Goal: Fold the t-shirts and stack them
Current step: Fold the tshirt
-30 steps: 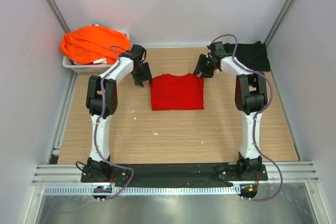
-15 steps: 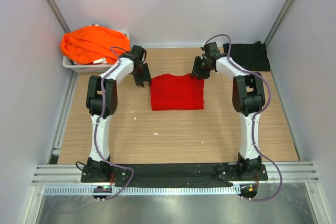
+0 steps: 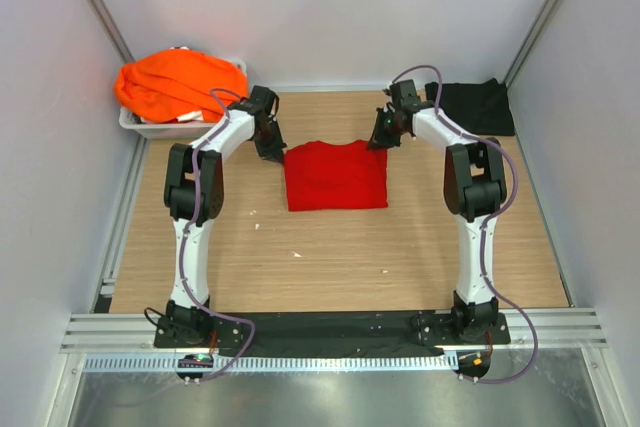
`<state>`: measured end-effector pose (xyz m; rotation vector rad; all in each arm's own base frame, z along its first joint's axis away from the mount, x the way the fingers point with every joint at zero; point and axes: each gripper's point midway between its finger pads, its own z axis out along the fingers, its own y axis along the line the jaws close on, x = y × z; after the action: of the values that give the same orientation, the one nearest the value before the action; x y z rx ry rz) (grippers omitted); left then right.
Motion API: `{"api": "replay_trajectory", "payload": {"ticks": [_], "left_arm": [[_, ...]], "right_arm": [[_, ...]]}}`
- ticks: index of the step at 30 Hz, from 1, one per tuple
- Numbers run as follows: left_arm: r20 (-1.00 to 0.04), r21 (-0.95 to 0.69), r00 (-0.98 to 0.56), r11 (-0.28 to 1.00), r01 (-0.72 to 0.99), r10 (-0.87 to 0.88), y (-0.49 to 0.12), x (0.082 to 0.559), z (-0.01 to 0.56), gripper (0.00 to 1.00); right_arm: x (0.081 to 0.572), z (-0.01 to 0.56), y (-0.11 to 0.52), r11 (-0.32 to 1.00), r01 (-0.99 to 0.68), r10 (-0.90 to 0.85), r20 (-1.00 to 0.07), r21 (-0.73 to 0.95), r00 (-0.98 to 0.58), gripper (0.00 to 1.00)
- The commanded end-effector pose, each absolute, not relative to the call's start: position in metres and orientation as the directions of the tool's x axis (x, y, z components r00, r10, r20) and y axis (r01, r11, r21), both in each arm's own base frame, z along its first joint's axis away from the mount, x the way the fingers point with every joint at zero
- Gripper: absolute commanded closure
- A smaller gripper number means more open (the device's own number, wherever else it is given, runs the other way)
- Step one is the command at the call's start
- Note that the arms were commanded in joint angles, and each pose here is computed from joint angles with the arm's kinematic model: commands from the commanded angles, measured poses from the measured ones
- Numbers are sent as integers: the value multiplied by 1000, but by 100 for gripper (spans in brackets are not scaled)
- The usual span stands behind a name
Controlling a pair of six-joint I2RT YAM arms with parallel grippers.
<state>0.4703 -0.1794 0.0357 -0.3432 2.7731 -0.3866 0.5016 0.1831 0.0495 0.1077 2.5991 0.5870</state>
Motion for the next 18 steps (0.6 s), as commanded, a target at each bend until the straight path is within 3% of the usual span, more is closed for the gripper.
{"api": "replay_trajectory", "payload": {"ticks": [1, 11, 18], "left_arm": [[-339, -355, -898, 922, -152, -279, -185, 484, 65, 100], [-394, -412, -882, 907, -81, -257, -199, 489, 103, 100], [-435, -435, -874, 900, -9, -218, -219, 492, 121, 100]], "right_arm": [[503, 112, 192, 877, -82, 200, -517, 473, -833, 99], [482, 158, 186, 866, -92, 240, -570, 491, -786, 99], [467, 153, 178, 874, -59, 256, -561, 482, -787, 99]]}}
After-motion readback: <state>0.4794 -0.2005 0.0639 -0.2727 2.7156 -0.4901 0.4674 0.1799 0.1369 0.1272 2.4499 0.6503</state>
